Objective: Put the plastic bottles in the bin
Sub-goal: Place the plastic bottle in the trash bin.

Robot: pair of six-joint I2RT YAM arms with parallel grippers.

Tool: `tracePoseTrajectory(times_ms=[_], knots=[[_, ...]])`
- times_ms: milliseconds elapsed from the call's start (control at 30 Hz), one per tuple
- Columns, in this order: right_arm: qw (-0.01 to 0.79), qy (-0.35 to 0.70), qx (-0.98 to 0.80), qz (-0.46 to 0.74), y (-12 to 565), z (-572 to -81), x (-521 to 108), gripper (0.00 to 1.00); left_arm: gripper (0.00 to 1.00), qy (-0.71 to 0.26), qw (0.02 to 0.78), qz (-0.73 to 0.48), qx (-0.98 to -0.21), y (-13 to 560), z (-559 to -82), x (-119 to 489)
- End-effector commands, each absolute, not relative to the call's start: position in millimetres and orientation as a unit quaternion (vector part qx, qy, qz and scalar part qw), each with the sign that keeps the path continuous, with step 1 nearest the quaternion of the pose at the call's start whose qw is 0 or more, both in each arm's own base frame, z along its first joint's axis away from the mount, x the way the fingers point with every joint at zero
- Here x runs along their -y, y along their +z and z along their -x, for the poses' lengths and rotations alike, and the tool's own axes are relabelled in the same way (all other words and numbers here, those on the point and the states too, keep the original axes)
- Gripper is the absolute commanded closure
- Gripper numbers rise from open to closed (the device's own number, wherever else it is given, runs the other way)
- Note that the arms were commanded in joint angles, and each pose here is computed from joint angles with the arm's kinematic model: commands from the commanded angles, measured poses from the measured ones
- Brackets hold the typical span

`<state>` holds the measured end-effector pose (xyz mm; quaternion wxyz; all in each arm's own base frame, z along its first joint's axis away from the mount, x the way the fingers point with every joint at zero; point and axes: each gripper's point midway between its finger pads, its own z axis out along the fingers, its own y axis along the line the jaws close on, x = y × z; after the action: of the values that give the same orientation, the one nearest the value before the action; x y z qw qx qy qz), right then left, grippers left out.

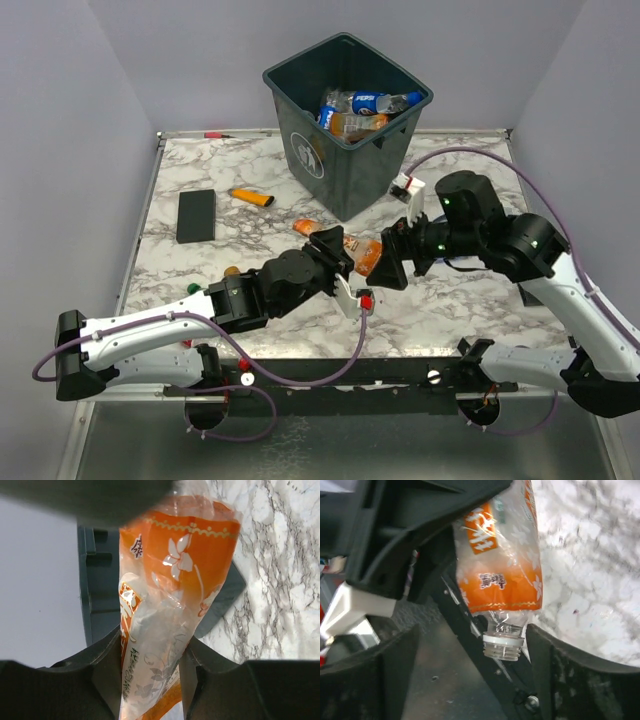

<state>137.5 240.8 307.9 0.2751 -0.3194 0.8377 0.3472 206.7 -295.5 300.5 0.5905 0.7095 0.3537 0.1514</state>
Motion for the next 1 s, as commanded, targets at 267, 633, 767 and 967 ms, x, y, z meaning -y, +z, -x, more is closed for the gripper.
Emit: tracePoseTrajectory(times_ms=[267, 633, 767, 967], knots=[[0.612, 0.435, -0.616, 0.239, 467.3, -140.4, -206.0, 0.05, 0.61, -0.173, 0.647, -0.566, -0.481, 310.2, -156.8, 327.5], [0.674, 0.471, -0.522, 0.227, 507.9, -134.6, -205.1, 0.07, 0.61, -0.564, 0.573, -0.334, -0.492, 359.2, -92.7, 366.2], [0.631, 0.503, -0.528, 0.264, 497.5, -129.6, -228.5, 0.10, 0.61, -0.579, 0.570, -0.298, -0.502, 366.4, -98.3, 365.6], [0.577, 0.508, -0.570, 0.289, 472.1, -137.1, -251.4, 0.16, 0.60, -0.584, 0.567, -0.283, -0.507, 369.9, -102.2, 363.2]])
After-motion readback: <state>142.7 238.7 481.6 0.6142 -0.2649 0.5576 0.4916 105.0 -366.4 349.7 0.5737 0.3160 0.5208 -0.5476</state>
